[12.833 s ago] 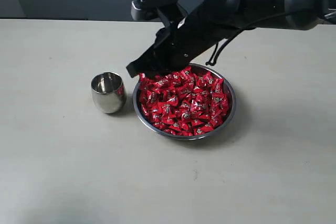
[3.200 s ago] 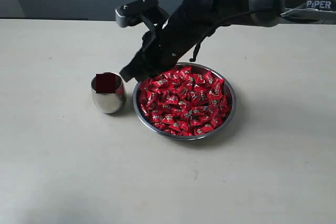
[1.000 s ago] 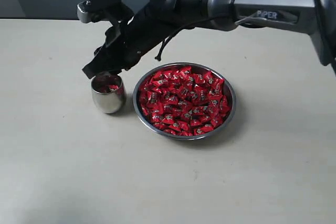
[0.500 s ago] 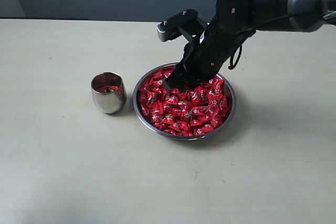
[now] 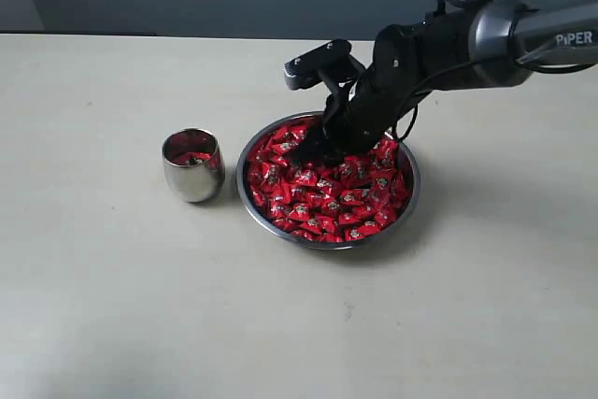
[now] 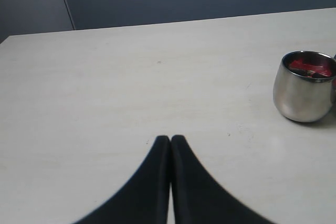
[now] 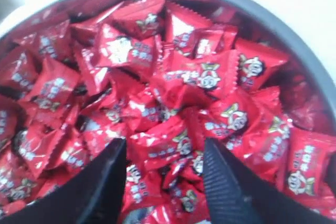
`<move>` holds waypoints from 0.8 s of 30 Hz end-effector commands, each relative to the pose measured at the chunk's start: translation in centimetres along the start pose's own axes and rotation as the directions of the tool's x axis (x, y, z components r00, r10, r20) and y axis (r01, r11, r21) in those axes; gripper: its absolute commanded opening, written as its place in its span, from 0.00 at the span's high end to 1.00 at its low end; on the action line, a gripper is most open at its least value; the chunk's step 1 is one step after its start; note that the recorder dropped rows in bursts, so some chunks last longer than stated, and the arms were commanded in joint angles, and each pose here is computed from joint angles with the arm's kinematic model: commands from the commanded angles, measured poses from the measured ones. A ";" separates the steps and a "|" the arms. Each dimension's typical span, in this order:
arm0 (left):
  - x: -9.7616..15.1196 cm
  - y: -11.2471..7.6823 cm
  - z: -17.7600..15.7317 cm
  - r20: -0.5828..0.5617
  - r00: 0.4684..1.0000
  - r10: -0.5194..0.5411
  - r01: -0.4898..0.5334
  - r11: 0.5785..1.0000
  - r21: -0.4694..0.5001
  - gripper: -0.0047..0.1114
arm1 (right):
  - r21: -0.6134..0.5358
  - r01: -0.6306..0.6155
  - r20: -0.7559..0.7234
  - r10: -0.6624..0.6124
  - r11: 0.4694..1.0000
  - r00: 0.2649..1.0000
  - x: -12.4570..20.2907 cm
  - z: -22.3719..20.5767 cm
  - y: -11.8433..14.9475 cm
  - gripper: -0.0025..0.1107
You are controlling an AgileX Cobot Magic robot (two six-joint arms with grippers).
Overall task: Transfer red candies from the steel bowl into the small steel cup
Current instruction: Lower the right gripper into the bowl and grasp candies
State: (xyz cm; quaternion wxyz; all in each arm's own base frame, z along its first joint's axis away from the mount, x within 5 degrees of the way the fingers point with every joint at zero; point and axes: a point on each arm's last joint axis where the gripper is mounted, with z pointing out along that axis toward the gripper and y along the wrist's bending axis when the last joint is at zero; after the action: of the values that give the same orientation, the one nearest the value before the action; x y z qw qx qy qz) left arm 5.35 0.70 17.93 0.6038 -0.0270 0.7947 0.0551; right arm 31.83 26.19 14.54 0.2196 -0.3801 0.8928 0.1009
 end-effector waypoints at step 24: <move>-0.3 0.0 -0.1 0.019 1.000 0.002 -0.002 1.000 0.006 0.96 | 0.008 -0.094 0.054 0.094 0.996 0.994 -0.2 0.7 -1.3 0.98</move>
State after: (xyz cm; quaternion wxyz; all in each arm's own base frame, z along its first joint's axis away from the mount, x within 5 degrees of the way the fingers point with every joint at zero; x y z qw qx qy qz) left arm 5.35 0.70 17.93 0.6038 -0.0270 0.7947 0.0551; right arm 33.05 25.78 11.95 0.2187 -0.3315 0.9107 0.1132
